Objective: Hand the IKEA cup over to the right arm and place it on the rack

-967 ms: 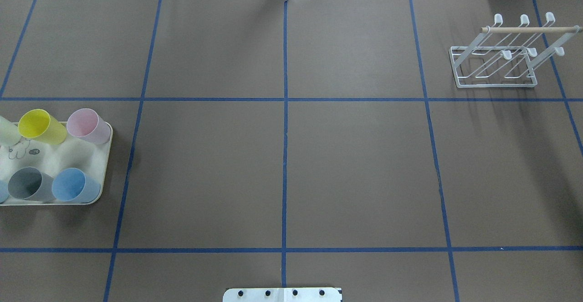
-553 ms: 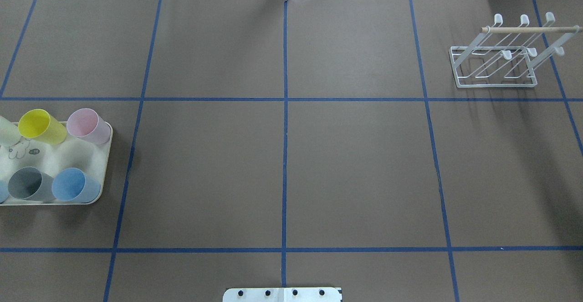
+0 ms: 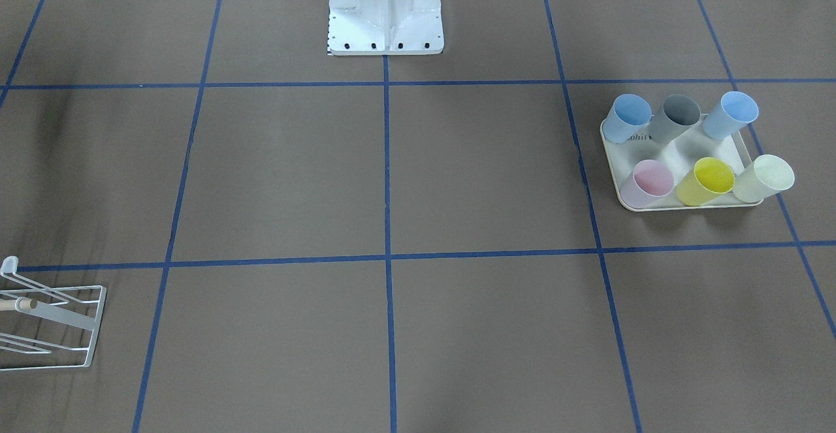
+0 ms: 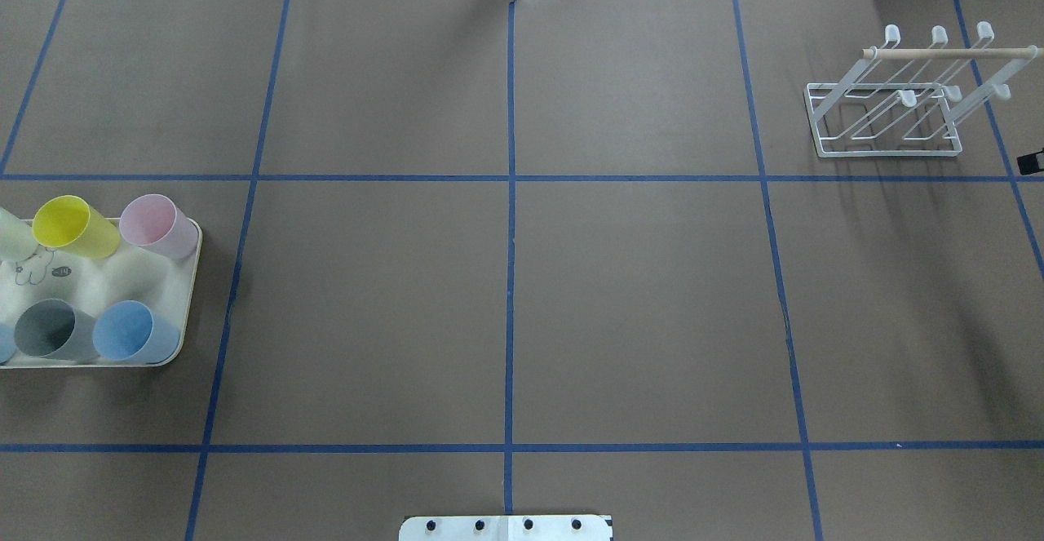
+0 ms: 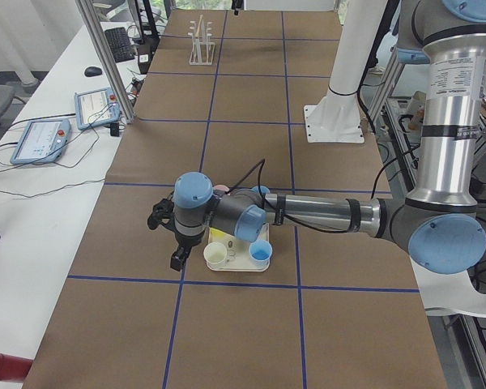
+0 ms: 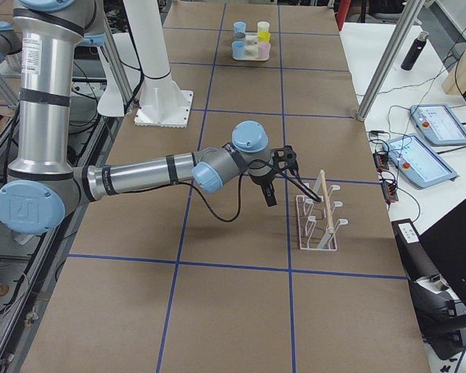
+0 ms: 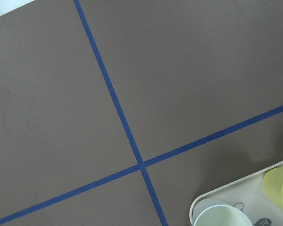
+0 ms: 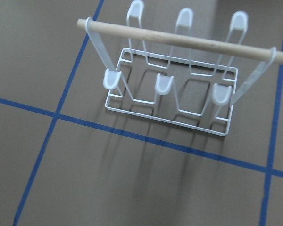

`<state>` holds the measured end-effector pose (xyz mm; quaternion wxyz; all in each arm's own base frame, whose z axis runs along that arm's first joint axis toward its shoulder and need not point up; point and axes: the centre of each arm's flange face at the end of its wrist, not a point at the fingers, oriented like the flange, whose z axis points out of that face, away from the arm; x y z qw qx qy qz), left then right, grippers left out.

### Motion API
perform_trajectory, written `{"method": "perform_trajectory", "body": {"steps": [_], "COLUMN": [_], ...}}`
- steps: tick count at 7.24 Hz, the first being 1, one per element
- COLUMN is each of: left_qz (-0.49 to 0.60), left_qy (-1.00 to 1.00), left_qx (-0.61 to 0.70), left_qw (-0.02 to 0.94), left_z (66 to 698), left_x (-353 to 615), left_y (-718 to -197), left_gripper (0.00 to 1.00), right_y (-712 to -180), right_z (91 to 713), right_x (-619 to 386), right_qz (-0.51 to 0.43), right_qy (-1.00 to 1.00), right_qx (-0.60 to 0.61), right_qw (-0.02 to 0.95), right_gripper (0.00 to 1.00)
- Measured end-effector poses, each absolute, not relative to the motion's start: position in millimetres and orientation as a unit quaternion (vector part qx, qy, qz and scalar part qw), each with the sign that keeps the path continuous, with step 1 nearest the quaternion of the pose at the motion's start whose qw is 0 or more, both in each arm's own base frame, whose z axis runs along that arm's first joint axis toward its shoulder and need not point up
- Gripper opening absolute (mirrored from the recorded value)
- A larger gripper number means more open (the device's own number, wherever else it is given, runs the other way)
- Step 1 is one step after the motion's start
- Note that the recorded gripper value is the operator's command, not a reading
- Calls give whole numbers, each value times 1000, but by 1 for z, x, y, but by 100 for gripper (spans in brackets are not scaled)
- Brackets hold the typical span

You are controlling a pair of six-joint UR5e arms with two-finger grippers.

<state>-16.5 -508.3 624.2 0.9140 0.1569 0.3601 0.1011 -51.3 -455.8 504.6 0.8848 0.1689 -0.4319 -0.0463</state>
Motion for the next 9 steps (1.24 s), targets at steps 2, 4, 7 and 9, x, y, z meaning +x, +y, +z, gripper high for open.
{"method": "perform_trajectory", "body": {"steps": [2,4,7,9], "left_qz": [61,54,75,83], "left_qy": [386,401,407,409], "left_qx": [162,163,155,151], "left_qw": [906,900,897,896], "left_z": [668,691,697,698], "left_x": [25,48,73,79], "left_y": [-487,-476,-470,-467], "left_gripper": [100,100,45,0], "right_y": [-450,-448,-446,-445], "right_z": [498,496,498,499], "right_x": [-80,-85,-86,-85], "right_qz": [-49,-51,-51,-51], "right_qy": [-432,-432,-431,-431], "right_qx": [165,165,163,162], "right_qw": [885,885,886,886], "right_gripper": [100,100,100,100]}}
